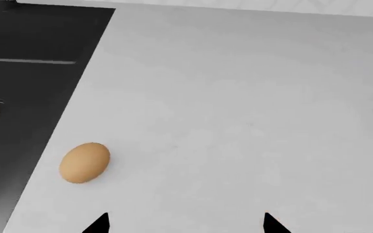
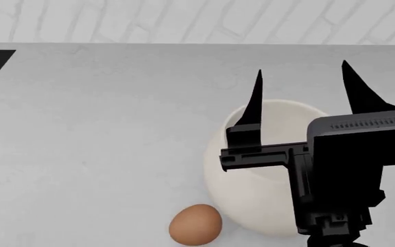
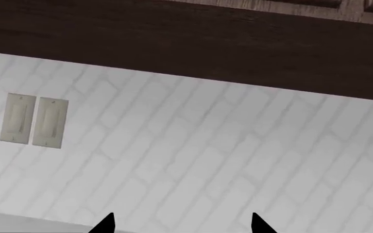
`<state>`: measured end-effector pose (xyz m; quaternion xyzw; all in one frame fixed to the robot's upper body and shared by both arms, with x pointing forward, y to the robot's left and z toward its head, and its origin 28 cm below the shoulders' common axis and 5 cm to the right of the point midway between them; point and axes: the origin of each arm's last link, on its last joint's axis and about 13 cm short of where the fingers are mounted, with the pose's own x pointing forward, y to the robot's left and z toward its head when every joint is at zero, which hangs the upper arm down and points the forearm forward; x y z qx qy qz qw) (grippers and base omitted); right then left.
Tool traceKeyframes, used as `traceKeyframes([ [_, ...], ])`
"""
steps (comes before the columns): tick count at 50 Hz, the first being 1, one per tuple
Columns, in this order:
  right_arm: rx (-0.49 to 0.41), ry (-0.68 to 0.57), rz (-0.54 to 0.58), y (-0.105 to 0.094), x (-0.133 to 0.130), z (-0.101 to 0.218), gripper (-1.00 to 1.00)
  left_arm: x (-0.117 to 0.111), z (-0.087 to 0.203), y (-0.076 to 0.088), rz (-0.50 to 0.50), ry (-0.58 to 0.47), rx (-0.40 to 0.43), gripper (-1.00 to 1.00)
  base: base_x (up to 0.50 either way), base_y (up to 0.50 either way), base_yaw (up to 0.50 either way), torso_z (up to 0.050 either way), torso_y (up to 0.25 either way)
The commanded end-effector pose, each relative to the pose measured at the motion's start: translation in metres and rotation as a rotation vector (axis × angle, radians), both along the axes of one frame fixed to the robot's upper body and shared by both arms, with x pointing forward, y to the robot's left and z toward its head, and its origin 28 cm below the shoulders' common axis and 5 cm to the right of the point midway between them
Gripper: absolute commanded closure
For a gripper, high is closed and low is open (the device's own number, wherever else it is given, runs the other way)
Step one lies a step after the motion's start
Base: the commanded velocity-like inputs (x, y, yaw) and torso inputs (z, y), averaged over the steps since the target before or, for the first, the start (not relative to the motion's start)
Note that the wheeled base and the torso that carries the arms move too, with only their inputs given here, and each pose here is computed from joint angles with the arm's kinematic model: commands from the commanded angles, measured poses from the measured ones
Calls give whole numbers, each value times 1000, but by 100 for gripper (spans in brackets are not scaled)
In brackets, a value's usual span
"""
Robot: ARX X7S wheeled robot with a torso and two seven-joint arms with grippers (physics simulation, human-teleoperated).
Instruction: Place the eggs and milk next to the bowl.
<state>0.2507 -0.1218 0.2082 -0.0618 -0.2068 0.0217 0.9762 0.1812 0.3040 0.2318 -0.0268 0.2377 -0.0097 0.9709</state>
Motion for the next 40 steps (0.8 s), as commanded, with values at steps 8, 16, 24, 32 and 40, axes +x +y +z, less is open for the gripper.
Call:
traceKeyframes([
  [8,-12,7,12,3,2,1,-100,3,-13,27,160,17,-64,-100,0,0,0,0,0],
  [16,-17,11,19,6,5,2,-100,17,-17,32,223,-3,-102,-100,0,0,0,0,0],
  [24,-23,14,23,7,6,2,-100,30,-25,34,241,8,-119,-100,0,0,0,0,0],
  [32,-28,14,24,8,7,3,-100,42,-29,29,249,24,-119,-100,0,0,0,0,0],
  [40,-30,17,24,7,7,2,-100,64,-35,32,286,28,-85,-100,0,0,0,0,0],
])
